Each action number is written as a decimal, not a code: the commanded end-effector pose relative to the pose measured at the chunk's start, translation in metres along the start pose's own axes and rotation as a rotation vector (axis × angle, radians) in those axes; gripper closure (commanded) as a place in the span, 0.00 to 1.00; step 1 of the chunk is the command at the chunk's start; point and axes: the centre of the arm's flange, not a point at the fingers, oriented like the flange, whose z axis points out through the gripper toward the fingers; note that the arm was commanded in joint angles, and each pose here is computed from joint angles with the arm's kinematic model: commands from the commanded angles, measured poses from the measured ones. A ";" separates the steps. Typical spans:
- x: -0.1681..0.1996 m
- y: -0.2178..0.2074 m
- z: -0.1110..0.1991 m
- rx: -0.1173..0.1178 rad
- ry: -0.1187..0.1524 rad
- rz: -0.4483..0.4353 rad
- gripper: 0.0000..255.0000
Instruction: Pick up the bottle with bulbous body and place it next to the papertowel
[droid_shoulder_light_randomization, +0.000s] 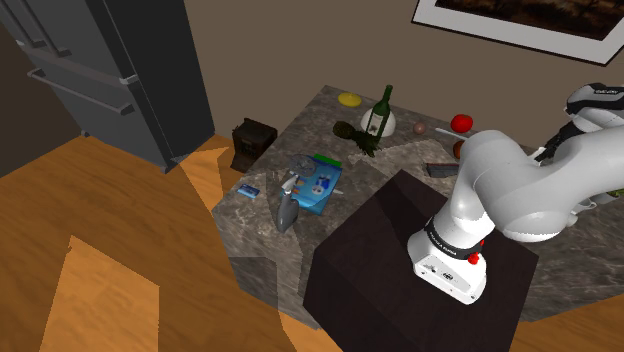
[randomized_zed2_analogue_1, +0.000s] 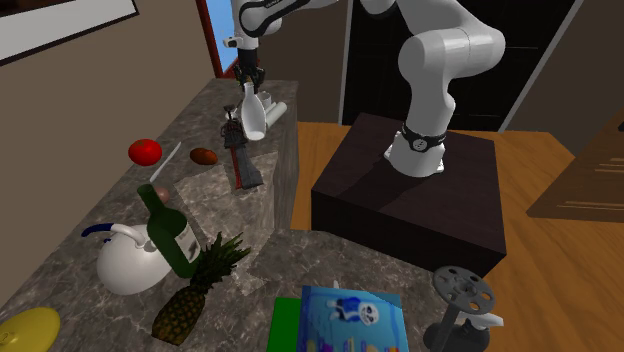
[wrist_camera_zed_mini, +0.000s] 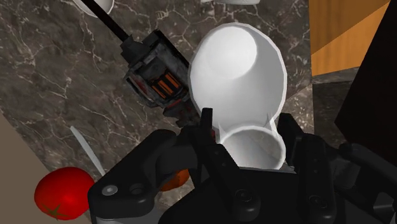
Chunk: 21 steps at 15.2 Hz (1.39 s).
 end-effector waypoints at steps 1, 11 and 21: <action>0.000 0.000 0.000 -0.001 0.000 0.000 1.00; 0.000 0.000 -0.013 -0.001 0.000 0.000 0.00; 0.000 0.000 -0.050 -0.001 0.000 0.000 0.00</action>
